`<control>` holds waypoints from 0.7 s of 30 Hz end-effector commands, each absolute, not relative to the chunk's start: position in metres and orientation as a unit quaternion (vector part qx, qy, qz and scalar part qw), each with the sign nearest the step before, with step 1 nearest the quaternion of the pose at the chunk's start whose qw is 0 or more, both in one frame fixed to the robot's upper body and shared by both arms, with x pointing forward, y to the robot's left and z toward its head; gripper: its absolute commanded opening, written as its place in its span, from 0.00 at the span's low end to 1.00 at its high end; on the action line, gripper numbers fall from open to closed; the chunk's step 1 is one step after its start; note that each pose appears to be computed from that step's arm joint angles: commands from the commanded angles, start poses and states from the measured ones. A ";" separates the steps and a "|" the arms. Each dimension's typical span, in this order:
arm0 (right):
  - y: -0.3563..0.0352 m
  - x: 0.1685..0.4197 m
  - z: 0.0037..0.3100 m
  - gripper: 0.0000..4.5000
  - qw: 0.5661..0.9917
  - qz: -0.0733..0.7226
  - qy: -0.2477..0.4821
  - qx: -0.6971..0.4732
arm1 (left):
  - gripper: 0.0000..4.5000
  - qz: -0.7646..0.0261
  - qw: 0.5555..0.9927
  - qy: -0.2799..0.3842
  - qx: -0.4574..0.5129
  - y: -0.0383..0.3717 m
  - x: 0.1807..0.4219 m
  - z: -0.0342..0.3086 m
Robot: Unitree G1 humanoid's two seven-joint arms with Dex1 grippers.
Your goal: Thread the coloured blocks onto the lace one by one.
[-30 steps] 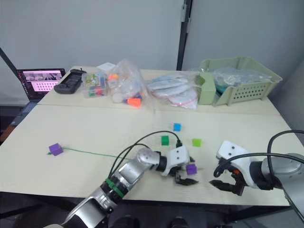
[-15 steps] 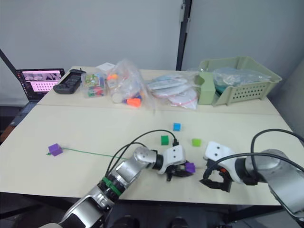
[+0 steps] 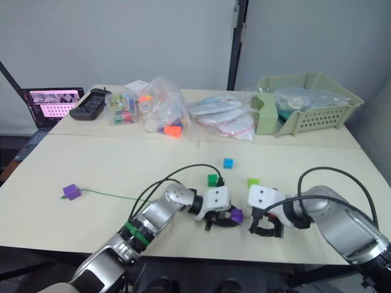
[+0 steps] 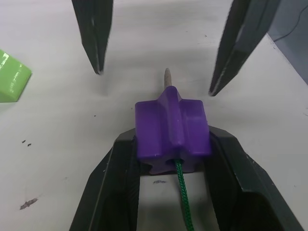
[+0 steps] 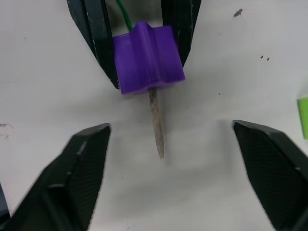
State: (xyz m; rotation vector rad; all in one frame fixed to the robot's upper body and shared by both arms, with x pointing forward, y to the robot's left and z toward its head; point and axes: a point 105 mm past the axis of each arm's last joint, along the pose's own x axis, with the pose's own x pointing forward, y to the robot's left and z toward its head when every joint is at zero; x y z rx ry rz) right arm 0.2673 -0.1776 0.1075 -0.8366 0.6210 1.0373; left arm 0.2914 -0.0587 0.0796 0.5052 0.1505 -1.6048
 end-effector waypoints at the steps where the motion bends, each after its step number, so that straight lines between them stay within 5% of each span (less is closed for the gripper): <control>1: -0.173 0.267 0.109 0.58 0.738 0.484 0.274 -0.383 | 0.30 -0.716 0.660 0.039 0.224 -0.066 0.290 0.093; 9: -0.179 0.268 0.105 0.01 0.739 0.474 0.288 -0.383 | 0.30 -0.711 0.666 0.036 0.222 -0.065 0.291 0.096; 15: -0.183 0.272 0.111 0.00 0.744 0.467 0.286 -0.383 | 0.30 -0.702 0.675 0.041 0.222 -0.049 0.296 0.096; 19: -0.186 0.273 0.113 0.00 0.746 0.465 0.286 -0.381 | 0.30 -0.716 0.655 0.041 0.238 -0.006 0.293 0.096; 21: -0.186 0.273 0.112 0.00 0.745 0.468 0.288 -0.377 | 0.30 -0.693 0.677 0.040 0.244 0.021 0.305 0.102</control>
